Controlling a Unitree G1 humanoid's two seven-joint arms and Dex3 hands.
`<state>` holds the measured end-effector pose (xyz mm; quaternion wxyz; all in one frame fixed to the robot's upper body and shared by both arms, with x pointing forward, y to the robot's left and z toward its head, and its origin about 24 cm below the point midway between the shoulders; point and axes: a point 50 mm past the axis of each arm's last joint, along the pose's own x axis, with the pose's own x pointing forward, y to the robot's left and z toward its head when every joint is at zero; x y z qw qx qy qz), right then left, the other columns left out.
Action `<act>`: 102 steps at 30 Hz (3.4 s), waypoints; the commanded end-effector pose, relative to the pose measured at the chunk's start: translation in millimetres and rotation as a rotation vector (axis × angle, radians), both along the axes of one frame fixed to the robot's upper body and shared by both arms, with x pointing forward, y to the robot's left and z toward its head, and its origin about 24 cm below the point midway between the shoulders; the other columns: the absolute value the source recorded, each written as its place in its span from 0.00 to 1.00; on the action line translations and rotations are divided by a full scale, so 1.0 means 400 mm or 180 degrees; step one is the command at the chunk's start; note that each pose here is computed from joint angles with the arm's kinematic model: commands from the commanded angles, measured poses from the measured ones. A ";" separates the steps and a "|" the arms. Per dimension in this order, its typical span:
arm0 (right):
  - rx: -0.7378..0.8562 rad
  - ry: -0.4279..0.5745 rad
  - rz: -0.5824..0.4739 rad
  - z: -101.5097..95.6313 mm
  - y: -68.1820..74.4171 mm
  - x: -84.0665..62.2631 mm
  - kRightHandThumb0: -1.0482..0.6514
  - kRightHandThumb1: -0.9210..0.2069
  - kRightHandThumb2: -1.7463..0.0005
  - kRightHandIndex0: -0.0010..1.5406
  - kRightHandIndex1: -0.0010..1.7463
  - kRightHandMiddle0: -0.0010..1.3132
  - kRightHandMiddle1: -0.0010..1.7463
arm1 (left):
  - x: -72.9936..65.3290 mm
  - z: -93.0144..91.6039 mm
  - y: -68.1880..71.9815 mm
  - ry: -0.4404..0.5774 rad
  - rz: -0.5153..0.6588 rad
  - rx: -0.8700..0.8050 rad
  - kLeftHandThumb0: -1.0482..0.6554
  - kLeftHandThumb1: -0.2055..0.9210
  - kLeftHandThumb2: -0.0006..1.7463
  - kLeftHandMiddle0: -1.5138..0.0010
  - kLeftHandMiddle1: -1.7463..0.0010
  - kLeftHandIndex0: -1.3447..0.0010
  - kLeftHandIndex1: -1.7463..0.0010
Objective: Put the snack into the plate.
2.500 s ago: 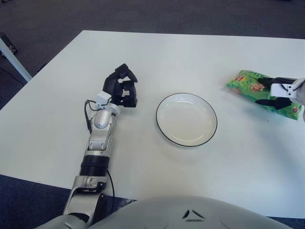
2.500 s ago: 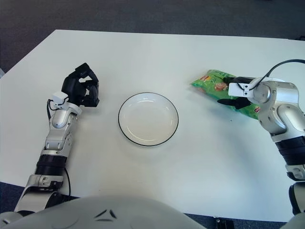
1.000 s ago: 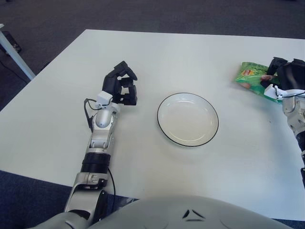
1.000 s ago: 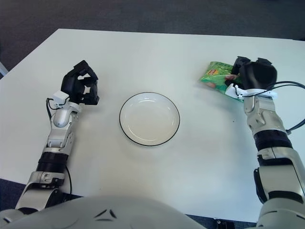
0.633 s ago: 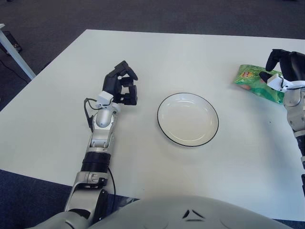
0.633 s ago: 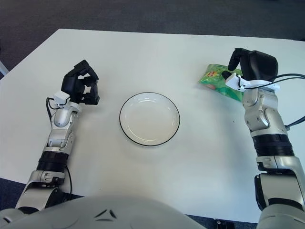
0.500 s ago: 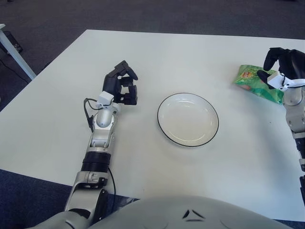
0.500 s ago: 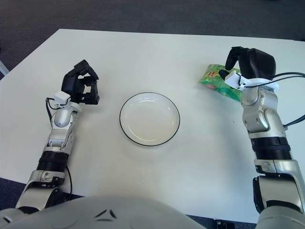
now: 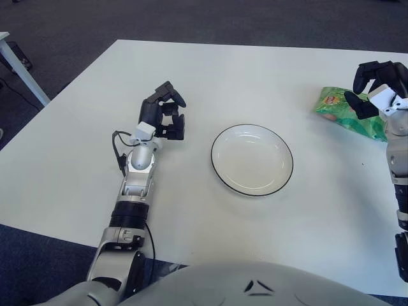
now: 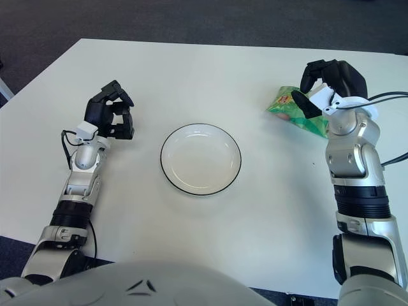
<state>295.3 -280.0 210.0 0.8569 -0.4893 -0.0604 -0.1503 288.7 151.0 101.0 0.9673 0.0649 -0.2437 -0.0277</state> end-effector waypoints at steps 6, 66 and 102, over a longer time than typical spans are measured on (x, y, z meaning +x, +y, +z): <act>0.0094 0.0018 0.0219 0.047 0.032 -0.028 0.95 0.73 0.10 0.51 1.00 0.79 1.00 | -0.024 -0.067 0.003 0.0291 0.0028 -0.0008 0.30 0.33 0.86 0.11 0.00 0.45 0.00; -0.1600 0.1268 0.0067 -0.027 -0.126 0.068 0.00 0.00 0.61 0.00 0.00 0.00 0.02 | -0.014 -0.082 0.025 0.0297 -0.0026 -0.0004 0.30 0.34 0.85 0.12 0.00 0.46 0.00; -0.1190 0.2027 0.0069 -0.080 -0.143 0.138 0.00 0.00 0.58 0.00 0.00 0.00 0.00 | -0.019 -0.083 0.032 0.0268 0.0002 -0.0012 0.29 0.32 0.87 0.11 0.00 0.44 0.00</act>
